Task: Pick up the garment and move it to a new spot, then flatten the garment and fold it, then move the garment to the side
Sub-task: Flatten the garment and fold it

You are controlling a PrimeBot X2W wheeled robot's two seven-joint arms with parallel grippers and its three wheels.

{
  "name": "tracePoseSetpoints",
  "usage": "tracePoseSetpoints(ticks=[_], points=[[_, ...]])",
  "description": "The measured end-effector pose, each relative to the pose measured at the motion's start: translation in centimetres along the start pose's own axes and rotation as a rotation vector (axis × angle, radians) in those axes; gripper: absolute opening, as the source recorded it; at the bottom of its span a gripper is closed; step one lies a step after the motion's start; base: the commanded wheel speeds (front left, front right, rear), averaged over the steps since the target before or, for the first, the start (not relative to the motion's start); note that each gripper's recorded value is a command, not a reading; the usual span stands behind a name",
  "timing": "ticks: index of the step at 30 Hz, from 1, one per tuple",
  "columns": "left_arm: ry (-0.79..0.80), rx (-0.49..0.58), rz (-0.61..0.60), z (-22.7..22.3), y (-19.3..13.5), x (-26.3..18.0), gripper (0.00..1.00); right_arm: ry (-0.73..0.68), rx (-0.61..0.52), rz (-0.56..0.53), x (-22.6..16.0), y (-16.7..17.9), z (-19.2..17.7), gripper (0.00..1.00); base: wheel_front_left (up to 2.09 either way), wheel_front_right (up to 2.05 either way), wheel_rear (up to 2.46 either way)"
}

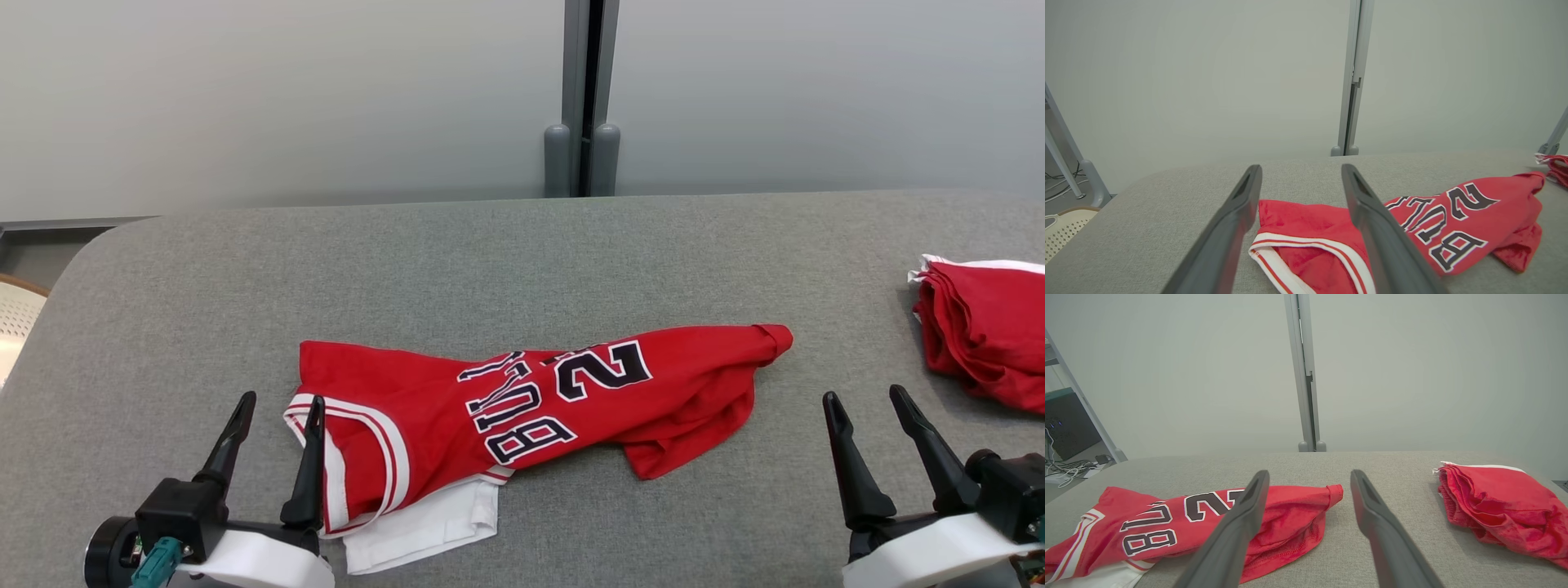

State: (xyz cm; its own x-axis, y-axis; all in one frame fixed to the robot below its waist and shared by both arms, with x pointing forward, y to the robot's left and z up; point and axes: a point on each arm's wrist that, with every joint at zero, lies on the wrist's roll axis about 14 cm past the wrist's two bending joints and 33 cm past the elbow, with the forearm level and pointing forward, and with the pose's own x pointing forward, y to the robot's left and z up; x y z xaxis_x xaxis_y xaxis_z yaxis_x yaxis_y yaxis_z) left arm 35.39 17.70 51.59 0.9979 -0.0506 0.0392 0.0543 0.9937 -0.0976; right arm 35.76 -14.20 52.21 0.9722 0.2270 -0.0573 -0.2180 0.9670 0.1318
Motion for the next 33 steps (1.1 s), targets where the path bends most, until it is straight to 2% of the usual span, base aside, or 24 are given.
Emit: tracePoseSetpoints(ticks=[7, 12, 18, 22, 24, 33], points=[[0.029, -0.006, -0.06, -0.8, -1.6, 0.6, 1.0, 0.007, 0.001, 0.0, 0.4, -0.1, -0.2, 1.0, 0.0, 0.0, 0.0], [0.163, -0.063, -0.13, -4.4, -3.7, 1.0, 1.0, 0.032, 0.023, 0.002, 0.8, 0.0, -1.1, 1.0, 0.0, 0.0, 0.0], [0.401, -0.117, -0.152, -10.7, -4.6, 0.0, 1.0, 0.056, 0.033, -0.006, 1.2, -0.2, -1.9, 1.0, 0.0, 0.0, 0.0], [0.445, -0.14, -0.156, -12.2, -4.9, 0.3, 0.96, 0.063, 0.039, -0.018, 1.4, -0.6, -2.3, 1.0, 0.0, 0.0, 0.0], [0.428, -0.144, -0.167, -12.1, -5.1, 0.7, 0.0, 0.065, 0.041, -0.022, 1.5, -0.8, -2.4, 1.0, 0.0, 0.0, 0.0], [0.265, -0.13, -0.196, -8.4, -5.3, 3.0, 0.0, 0.071, 0.052, -0.026, 2.0, -0.9, -2.8, 1.0, 0.0, 0.0, 0.0]])
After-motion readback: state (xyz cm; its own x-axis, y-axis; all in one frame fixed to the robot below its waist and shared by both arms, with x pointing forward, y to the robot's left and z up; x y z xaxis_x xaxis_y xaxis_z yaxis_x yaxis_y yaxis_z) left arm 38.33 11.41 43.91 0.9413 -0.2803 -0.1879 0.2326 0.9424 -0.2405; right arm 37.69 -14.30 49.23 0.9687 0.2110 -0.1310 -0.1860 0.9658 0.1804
